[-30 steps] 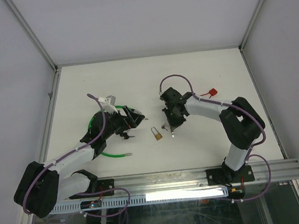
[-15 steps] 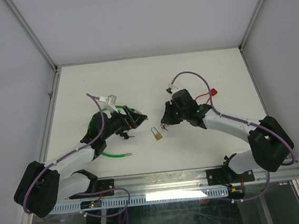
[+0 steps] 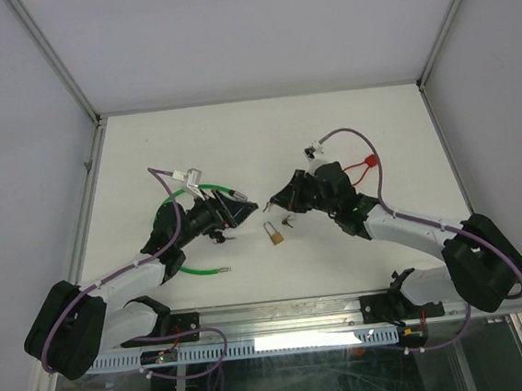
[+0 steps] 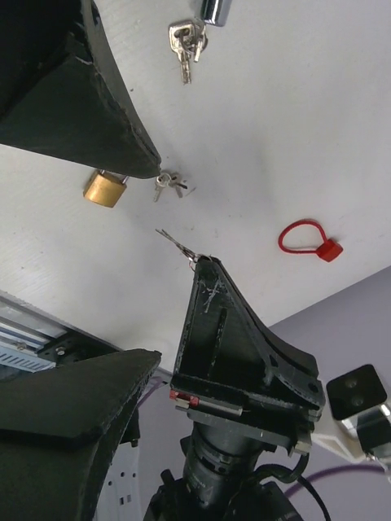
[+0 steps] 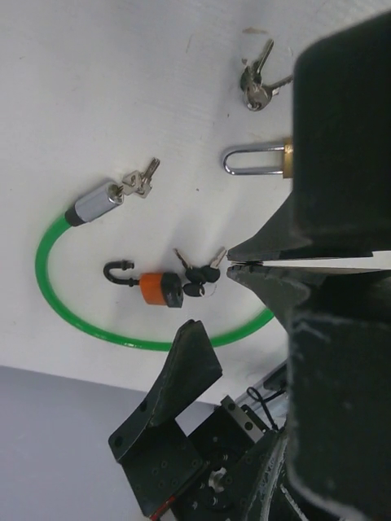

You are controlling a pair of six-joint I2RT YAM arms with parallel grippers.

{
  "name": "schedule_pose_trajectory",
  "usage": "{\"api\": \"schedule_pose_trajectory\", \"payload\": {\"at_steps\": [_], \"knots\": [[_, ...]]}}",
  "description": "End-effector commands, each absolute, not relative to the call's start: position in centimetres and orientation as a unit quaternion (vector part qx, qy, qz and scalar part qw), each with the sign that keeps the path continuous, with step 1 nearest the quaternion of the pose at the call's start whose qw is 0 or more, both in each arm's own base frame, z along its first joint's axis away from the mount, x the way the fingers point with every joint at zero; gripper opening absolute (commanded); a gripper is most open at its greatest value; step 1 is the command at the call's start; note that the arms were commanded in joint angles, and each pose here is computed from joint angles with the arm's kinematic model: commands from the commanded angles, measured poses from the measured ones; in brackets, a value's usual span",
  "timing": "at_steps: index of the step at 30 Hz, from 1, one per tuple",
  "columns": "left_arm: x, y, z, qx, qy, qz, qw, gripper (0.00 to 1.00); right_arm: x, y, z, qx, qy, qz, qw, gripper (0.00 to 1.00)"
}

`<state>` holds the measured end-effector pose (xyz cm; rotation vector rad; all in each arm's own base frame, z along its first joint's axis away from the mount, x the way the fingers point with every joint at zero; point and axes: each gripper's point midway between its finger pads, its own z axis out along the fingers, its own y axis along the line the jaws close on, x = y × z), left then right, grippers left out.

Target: Unlock with the key

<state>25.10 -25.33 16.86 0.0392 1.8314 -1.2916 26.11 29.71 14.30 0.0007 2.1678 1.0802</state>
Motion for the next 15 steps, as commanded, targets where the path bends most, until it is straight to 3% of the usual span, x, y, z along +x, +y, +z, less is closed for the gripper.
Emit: {"api": "schedule_pose_trajectory", "payload": {"at_steps": [1,8,15], "knots": [[24.5,-25.6,20.6,0.041,0.678,-0.563,0.471,0.88,26.2,31.1,19.2,0.034,0.777,0.502,0.379,0.0],[24.5,-25.6,21.3,0.04,0.666,-0.572,0.477,0.85,25.2,30.9,19.8,0.068,0.75,0.544,0.371,0.0],[24.0,-25.7,21.8,0.043,0.65,-0.589,0.478,0.74,24.8,30.6,21.1,0.09,0.722,0.575,0.374,0.0]]}}
